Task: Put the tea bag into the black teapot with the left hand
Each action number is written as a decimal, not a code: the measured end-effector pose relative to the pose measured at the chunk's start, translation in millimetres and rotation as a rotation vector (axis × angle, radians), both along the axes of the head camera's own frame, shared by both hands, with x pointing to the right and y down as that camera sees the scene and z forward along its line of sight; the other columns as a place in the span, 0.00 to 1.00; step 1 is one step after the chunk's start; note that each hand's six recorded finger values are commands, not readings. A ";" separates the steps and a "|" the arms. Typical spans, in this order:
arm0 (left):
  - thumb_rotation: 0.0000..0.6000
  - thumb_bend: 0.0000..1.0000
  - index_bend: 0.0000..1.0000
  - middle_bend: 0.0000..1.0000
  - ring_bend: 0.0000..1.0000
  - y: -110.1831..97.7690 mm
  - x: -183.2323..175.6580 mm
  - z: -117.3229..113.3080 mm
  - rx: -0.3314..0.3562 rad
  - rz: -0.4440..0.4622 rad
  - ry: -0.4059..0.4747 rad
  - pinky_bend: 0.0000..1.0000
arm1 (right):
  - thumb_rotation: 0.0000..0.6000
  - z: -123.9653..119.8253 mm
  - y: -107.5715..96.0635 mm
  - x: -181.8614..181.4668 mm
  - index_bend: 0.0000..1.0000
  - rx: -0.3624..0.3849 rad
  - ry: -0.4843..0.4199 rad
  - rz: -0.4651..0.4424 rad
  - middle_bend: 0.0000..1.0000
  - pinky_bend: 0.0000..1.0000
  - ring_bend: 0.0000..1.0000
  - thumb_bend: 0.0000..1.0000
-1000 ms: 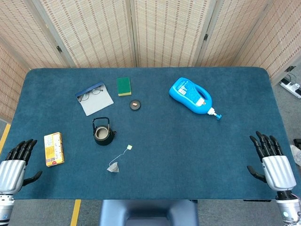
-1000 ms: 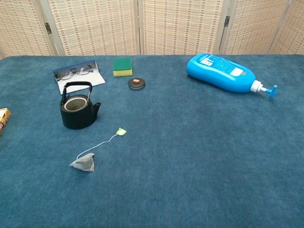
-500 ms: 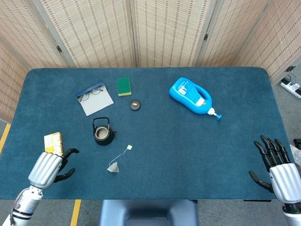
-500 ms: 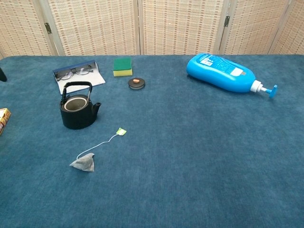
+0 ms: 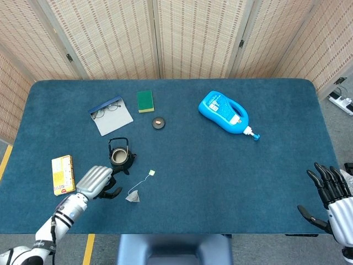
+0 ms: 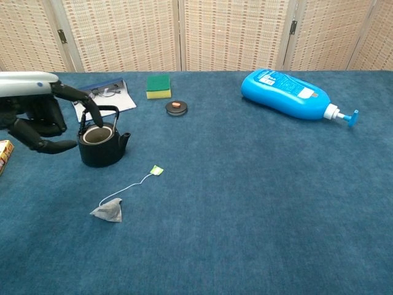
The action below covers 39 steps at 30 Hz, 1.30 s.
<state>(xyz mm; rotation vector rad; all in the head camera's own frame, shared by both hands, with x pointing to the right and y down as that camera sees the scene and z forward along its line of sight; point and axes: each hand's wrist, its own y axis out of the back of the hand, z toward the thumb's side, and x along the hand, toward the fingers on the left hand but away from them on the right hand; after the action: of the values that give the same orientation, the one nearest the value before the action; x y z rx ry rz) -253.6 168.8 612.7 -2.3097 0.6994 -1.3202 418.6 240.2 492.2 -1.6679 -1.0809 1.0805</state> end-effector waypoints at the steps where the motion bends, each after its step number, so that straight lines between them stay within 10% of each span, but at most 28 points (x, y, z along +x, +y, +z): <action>1: 1.00 0.46 0.36 1.00 1.00 -2.9 5.5 3.0 -0.011 -0.002 0.005 1.00 | 1.00 0.5 -0.5 0.2 0.00 -0.004 -0.003 0.000 0.00 0.00 0.00 0.25; 13: 1.00 0.46 0.42 1.00 1.00 -26.3 60.4 52.7 -0.016 0.001 0.016 1.00 | 1.00 5.2 -7.7 5.4 0.00 -0.030 -0.023 0.009 0.00 0.00 0.00 0.25; 24: 1.00 0.46 0.42 1.00 1.00 -22.2 81.0 76.1 0.141 0.072 -0.158 1.00 | 1.00 0.2 -8.6 10.0 0.00 -0.027 -0.049 0.020 0.00 0.00 0.00 0.25; 39: 1.00 0.46 0.45 1.00 1.00 -17.3 89.5 111.6 0.137 0.109 -0.241 1.00 | 1.00 -12.0 -1.8 16.2 0.00 -0.051 -0.133 -0.005 0.00 0.00 0.00 0.25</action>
<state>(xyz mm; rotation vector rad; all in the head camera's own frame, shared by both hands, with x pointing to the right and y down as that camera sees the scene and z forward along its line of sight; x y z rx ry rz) -164.1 151.4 724.4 -2.0088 0.5583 -1.4226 434.8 238.5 480.2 -1.8032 -1.1412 1.0138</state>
